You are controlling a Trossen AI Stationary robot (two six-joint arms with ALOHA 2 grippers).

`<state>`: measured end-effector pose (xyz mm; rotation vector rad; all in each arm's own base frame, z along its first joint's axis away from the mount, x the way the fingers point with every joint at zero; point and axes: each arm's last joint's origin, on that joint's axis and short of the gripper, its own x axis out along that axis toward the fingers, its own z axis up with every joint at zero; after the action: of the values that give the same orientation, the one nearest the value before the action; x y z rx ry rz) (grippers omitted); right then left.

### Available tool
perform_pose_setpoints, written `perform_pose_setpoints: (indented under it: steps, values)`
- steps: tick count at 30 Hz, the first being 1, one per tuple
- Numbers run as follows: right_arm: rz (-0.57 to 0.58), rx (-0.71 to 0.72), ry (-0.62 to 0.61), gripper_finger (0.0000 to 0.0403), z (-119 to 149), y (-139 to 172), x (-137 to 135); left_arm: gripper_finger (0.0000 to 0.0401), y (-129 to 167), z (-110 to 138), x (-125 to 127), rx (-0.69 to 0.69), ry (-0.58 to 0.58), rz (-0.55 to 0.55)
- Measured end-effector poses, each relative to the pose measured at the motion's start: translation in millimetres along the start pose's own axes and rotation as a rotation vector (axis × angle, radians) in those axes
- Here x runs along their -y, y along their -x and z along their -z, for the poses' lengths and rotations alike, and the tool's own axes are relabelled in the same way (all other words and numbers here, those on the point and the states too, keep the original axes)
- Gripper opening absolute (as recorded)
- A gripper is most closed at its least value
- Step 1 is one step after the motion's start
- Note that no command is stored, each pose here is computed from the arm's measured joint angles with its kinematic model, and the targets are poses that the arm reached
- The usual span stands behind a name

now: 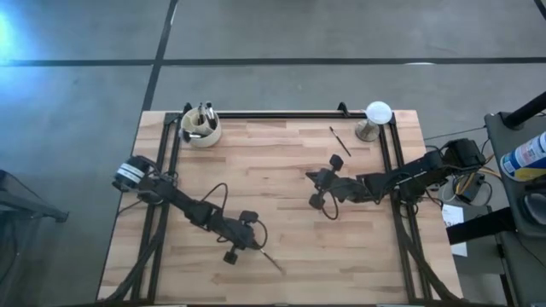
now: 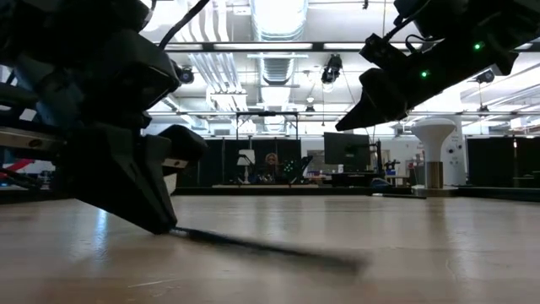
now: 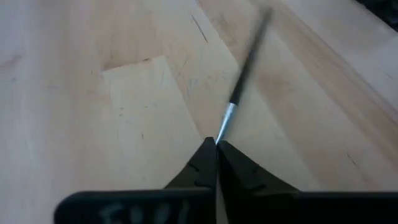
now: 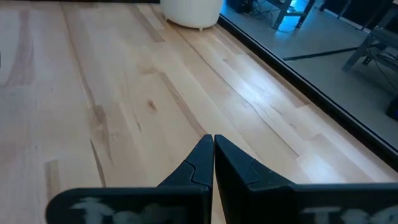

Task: Put items in baskets/containers
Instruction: Put the eyeshadow brush into the organizer

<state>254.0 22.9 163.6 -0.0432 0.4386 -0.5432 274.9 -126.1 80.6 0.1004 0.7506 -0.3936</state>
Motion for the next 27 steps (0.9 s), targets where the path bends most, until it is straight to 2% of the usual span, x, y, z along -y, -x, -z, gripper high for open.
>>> perform_pose_setpoints:
  steps: [3,10,16,20,27]
  values:
    - [-0.006,-0.001,-0.001,0.0008,0,0,0,0.0002,0,0,0,-0.001,-0.017,-0.011]
    - [-0.127,0.015,-0.024,0.0009,-8,6,-14,0.0,18,-16,-1,0.066,-0.065,-0.049]
    - [-0.266,0.03,-0.059,0.0012,-15,21,-39,0.0,44,-33,-7,0.124,-0.081,-0.213]
    - [-0.336,-0.018,-0.092,0.0033,-7,24,-55,0.0,49,-38,-10,0.149,-0.063,-0.268]
    - [-0.419,-0.137,-0.11,0.0093,11,10,-86,0.0,46,-54,-13,0.164,-0.049,-0.336]
